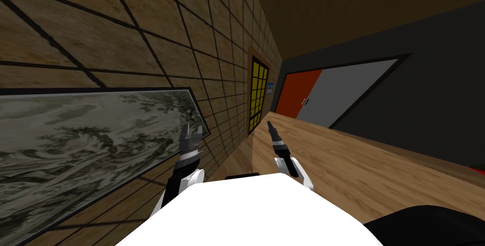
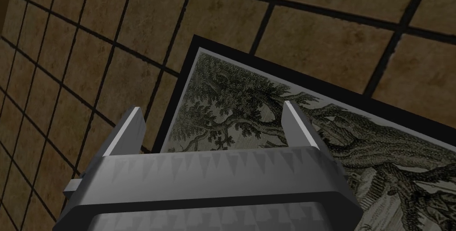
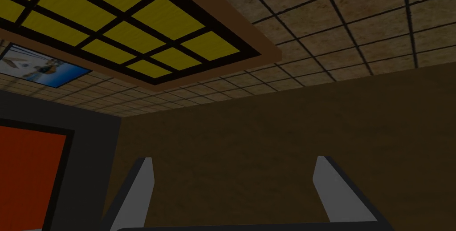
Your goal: Pull the door open
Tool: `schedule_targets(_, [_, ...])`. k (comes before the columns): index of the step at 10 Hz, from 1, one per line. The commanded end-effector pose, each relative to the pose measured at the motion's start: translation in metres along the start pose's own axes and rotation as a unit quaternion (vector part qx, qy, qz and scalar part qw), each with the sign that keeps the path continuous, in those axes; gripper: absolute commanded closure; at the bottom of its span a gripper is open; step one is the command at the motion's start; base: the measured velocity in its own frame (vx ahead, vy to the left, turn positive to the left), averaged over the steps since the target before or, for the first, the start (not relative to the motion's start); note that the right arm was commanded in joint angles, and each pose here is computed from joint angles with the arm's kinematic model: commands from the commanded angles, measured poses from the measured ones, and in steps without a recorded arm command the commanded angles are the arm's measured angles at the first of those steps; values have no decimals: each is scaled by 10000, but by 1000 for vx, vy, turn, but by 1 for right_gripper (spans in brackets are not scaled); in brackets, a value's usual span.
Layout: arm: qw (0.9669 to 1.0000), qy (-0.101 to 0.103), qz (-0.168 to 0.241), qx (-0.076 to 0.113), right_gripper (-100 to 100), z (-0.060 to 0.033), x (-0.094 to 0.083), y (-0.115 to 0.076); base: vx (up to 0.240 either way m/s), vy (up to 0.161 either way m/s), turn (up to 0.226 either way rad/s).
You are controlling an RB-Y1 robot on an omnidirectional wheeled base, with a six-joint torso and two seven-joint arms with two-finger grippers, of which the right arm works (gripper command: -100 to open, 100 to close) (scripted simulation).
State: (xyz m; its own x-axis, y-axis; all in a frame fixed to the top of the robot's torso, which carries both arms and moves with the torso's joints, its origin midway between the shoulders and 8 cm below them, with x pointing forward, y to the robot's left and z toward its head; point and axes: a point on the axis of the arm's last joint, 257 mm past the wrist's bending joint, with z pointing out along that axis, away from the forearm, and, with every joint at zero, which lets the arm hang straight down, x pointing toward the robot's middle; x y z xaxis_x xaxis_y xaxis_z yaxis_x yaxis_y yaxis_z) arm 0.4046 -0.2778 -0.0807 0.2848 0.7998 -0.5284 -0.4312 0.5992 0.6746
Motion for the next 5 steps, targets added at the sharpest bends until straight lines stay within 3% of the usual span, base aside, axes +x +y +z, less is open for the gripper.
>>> schedule_targets(1, [9997, 81, -208, 43, -100, -49, 61, -99, 114, -111, 101])
schedule_targets(5, [9972, 286, -674, 155, -100, -146, 199, -335, 103, -109, 109])
